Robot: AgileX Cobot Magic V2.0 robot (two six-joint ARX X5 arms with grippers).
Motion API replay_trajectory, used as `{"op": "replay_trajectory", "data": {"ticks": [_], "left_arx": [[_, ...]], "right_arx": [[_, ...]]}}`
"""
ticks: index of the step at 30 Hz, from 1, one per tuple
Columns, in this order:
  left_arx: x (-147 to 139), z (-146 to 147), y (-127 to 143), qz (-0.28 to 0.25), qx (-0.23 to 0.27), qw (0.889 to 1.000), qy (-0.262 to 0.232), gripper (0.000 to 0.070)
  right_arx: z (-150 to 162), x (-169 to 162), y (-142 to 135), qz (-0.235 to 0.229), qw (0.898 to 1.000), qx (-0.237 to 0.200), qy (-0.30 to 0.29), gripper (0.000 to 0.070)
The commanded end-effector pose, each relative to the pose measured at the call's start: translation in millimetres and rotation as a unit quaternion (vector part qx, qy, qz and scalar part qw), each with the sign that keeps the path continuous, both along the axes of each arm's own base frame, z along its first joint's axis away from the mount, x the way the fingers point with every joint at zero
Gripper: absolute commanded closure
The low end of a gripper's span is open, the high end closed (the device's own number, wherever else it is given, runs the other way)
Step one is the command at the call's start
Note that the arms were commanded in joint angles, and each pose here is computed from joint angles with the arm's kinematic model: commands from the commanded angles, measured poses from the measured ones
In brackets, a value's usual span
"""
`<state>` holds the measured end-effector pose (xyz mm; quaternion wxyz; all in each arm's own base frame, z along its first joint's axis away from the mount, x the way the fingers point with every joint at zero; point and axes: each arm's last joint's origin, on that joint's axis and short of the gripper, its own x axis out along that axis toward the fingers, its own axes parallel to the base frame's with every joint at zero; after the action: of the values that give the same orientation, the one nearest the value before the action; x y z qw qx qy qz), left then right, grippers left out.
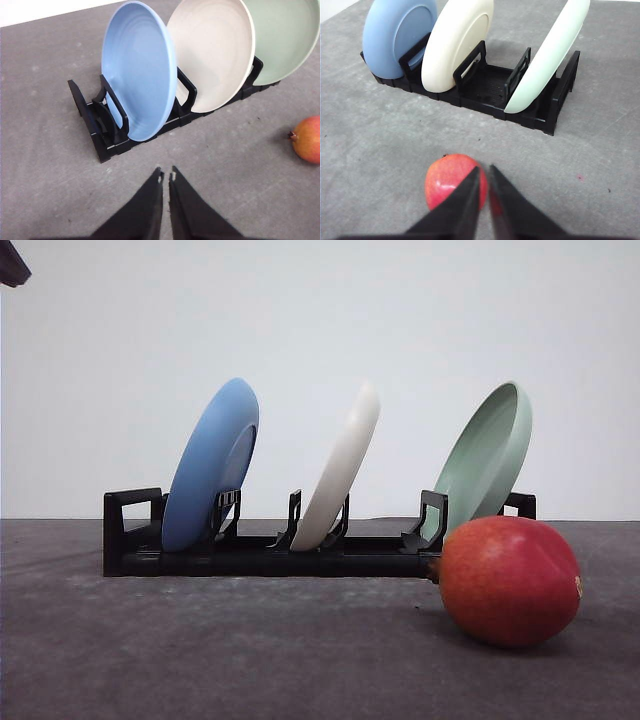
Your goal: Place pomegranate in white plate
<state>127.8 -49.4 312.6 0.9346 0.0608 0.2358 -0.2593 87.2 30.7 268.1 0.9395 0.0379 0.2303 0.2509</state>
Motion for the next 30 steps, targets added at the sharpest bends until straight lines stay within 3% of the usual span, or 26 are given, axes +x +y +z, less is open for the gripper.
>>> {"op": "replay_trajectory", "data": {"ticks": [1, 2, 3, 5, 17, 23, 30], "left_arx": [[0.2, 7.2, -1.3, -0.011, 0.003, 1.0, -0.018, 0.0575], [0.0, 7.3, -1.6, -0.012, 0.002, 1.0, -0.018, 0.0478], [-0.2, 7.3, -1.8, -0.013, 0.002, 1.0, -0.018, 0.0388], [-0.5, 7.4, -2.0, -0.013, 0.001, 1.0, -0.018, 0.029], [3.9, 11.6, -18.4, -0.065, -0.013, 0.997, -0.046, 0.0307], [20.2, 11.0, -47.0, -0.118, -0.027, 0.99, -0.07, 0.0307], [49.7, -3.5, -92.1, -0.14, -0.028, 0.985, -0.093, 0.0307]], "right_arx": [[5.8, -0.4, 0.4, 0.005, 1.0, -0.002, -0.015, 0.0461], [5.9, -0.3, 0.4, 0.005, 1.0, -0.002, -0.016, 0.0366], [5.9, -0.3, 0.4, 0.005, 1.0, -0.002, -0.016, 0.0319], [5.9, -0.3, 0.4, 0.005, 1.0, -0.002, -0.016, 0.0295], [6.0, -0.3, 0.4, 0.004, 1.0, 0.002, -0.014, 0.0296], [7.3, 0.2, 0.6, 0.003, 1.0, 0.005, -0.02, 0.0296], [7.8, 0.4, 0.6, 0.003, 1.0, 0.006, -0.023, 0.0296]]}}
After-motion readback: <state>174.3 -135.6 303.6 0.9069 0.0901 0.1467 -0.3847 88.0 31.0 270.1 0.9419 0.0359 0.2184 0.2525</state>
